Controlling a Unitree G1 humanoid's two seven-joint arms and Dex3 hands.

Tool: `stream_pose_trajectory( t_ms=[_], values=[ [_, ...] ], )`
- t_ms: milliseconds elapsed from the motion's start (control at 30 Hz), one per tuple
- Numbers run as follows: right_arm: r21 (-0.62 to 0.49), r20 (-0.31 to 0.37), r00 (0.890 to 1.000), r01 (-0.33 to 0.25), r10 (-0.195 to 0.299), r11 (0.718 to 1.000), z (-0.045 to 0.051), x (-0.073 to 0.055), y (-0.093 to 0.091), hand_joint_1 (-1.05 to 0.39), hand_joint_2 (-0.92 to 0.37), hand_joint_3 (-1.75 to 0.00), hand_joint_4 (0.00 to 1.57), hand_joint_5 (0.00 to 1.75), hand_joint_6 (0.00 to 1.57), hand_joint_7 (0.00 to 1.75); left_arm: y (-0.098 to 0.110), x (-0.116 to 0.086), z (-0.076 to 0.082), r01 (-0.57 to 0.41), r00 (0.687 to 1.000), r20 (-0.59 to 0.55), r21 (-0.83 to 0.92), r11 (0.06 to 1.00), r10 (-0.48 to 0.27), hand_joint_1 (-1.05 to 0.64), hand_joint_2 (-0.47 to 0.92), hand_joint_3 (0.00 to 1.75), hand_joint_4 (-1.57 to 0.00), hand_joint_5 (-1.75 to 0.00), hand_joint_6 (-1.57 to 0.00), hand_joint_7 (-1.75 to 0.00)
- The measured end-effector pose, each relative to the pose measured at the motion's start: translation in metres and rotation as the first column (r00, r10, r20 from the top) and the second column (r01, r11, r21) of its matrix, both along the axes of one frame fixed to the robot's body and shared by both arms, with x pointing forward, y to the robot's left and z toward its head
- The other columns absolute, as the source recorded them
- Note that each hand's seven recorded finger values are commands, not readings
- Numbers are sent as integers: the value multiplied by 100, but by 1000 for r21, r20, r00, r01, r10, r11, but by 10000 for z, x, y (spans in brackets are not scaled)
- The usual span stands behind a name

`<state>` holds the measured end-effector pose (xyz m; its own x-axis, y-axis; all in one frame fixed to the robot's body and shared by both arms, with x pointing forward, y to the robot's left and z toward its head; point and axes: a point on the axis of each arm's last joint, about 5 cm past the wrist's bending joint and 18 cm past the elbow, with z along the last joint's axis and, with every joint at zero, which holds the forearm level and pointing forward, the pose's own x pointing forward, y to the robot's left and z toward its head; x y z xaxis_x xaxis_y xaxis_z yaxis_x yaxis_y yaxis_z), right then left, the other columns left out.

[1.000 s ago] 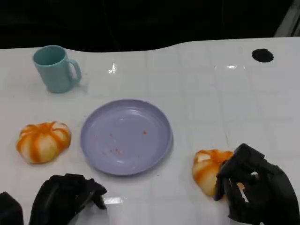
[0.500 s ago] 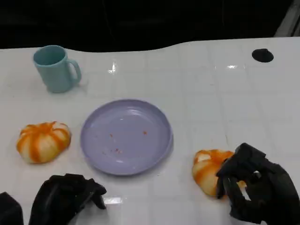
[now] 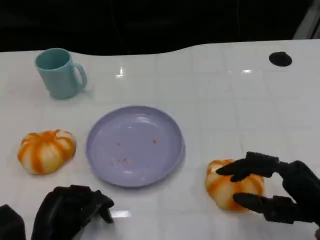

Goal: Grasp the bread from the table and place it into the plate.

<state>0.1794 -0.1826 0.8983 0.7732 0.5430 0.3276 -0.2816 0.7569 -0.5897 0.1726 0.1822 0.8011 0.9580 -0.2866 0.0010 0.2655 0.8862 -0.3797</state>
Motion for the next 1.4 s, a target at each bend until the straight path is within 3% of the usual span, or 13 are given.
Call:
stream_pose_trajectory(
  t_ms=[133, 267, 400, 533, 767, 800, 900, 1233, 1400],
  values=[
    [-164, 81, 997, -4, 18, 986, 161, 3, -85, -59, -92, -20, 20, 52, 37, 14, -3, 2, 1, 1, 1000, 0, -1, 1000, -1, -104, 82, 0, -76, -165, -157, -16],
    [-294, 120, 993, 14, 22, 956, 315, 4, -99, -64, -92, -15, 14, 42, 33, 6, -9, 4, 1, 2, 1000, 0, -3, 1000, -2, -103, 82, 0, -76, -165, -157, -16],
    [-409, 118, 993, 29, 22, 912, 440, -1, -91, -63, -92, -9, 8, 35, 28, 2, -9, 4, 1, 2, 1000, 0, -3, 1000, -2, -104, 82, 0, -75, -165, -157, -16],
    [-489, 82, 996, 22, 20, 872, 483, -15, -34, -63, -92, -6, 7, 32, 26, 0, -9, 5, 1, 2, 1000, 0, -3, 1000, -2, -105, 82, 0, -75, -165, -157, -16],
    [-606, 58, 998, 38, -4, 795, 468, -5, 58, -63, -91, -3, 4, 32, 23, 0, -9, 4, 1, 3, 1000, 0, -3, 1000, -3, -105, 81, 0, -77, -165, -157, -17],
    [-656, 58, 998, 50, -16, 753, 455, 14, 108, -63, -91, -2, 4, 32, 24, 0, -10, 3, 1, 2, 1000, 0, -3, 1000, -2, -105, 81, 0, -77, -165, -157, -17],
    [-706, 71, 997, 71, -29, 705, 446, 57, 169, -62, -90, -1, 5, 34, 25, 1, -11, 1, 1, 2, 1000, 0, -5, 1000, -2, -105, 81, 0, -77, -165, -157, -17],
    [-764, 82, 995, 102, -61, 638, 271, 185, 255, -62, -92, -1, 7, 37, 27, 1, -16, -3, 4, 0, 1000, 2, -7, 1000, 0, -105, 81, 0, -78, -164, -157, -17],
    [-767, 71, 995, 103, -75, 633, 183, 231, 270, -61, -92, -1, 9, 36, 28, 1, -15, -8, 14, 0, 1000, 8, -5, 1000, 0, -105, 81, 0, -78, -164, -157, -18]
  ],
)
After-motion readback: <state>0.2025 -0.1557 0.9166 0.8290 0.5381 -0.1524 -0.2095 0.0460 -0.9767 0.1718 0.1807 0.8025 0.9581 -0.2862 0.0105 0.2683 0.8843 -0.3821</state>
